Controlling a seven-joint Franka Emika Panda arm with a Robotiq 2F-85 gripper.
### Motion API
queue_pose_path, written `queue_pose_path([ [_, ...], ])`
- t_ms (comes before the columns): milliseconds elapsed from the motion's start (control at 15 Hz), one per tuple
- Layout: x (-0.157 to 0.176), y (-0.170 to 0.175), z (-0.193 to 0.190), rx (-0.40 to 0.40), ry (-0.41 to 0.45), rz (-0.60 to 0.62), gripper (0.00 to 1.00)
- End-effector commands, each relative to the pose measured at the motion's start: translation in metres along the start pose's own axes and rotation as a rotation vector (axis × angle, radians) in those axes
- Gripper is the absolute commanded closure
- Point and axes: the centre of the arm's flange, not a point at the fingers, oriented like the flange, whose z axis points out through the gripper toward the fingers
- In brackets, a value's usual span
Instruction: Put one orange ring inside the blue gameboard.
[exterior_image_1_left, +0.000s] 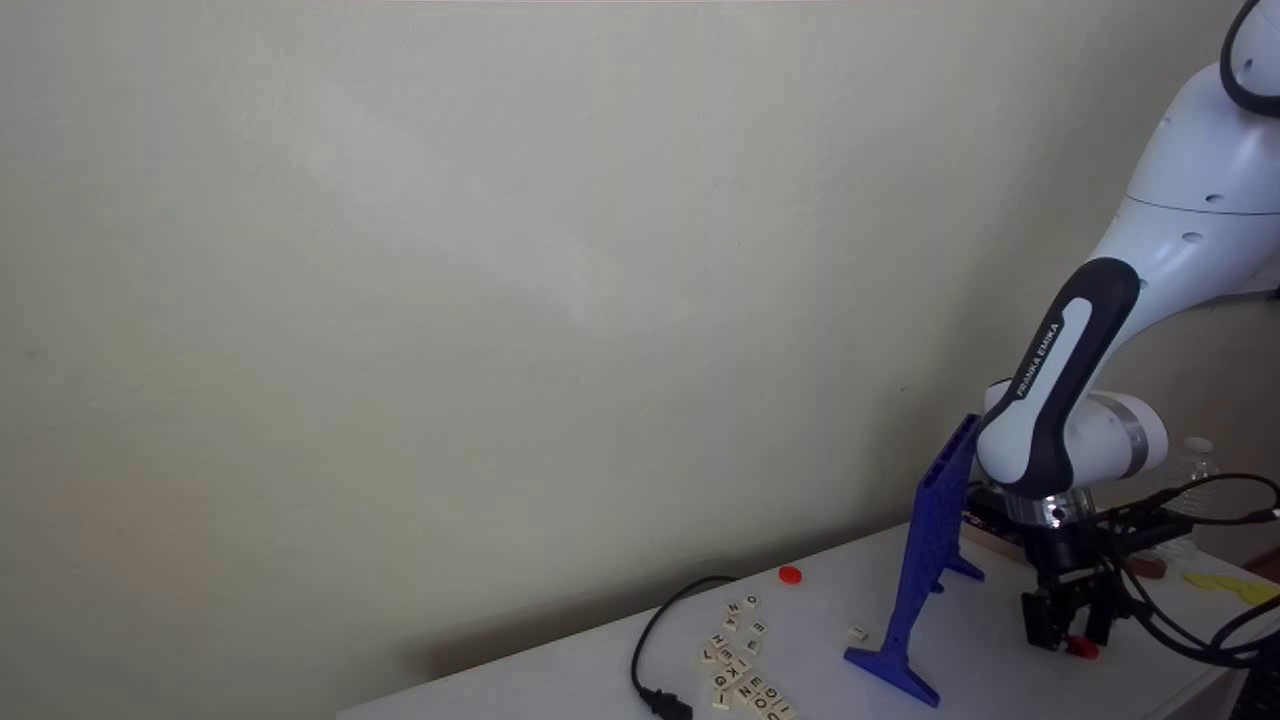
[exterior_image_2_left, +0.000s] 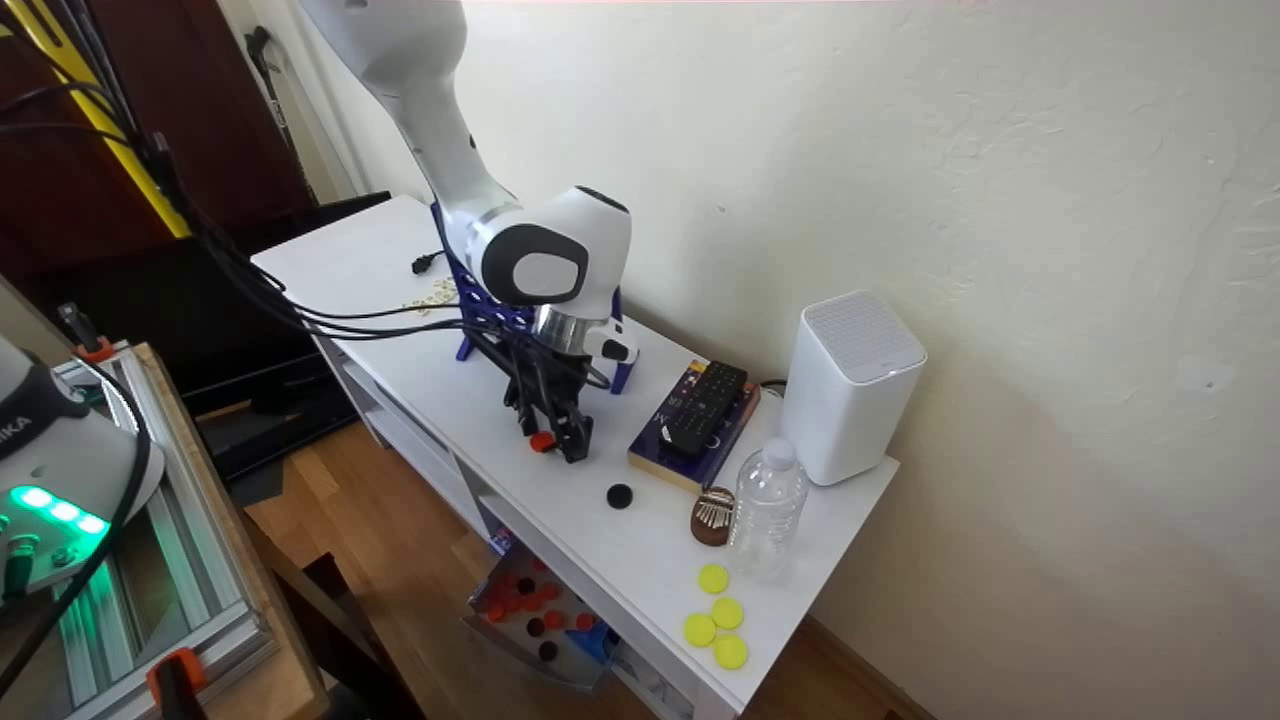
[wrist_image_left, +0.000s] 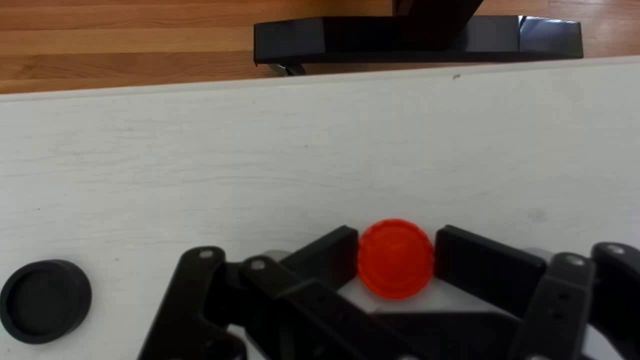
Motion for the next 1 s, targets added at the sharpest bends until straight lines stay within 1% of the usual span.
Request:
queue_pose_path([
  [0,0.005,0.002,0.0,-0.008,0.033,-0.01,0.79],
  [267,0.005,0.002,-0.002,-0.014,0.045,-0.013,0.8],
  [600,-0.004,0.001,-0.006,-0.025,0.073,-0.025,0.8],
  [733,-0.016,-0.001,-0.01,-0.031,0.102,-0.037,0.8],
  [933,-0.042,-0.002,-0.015,-0.042,0.177,-0.061,0.8],
])
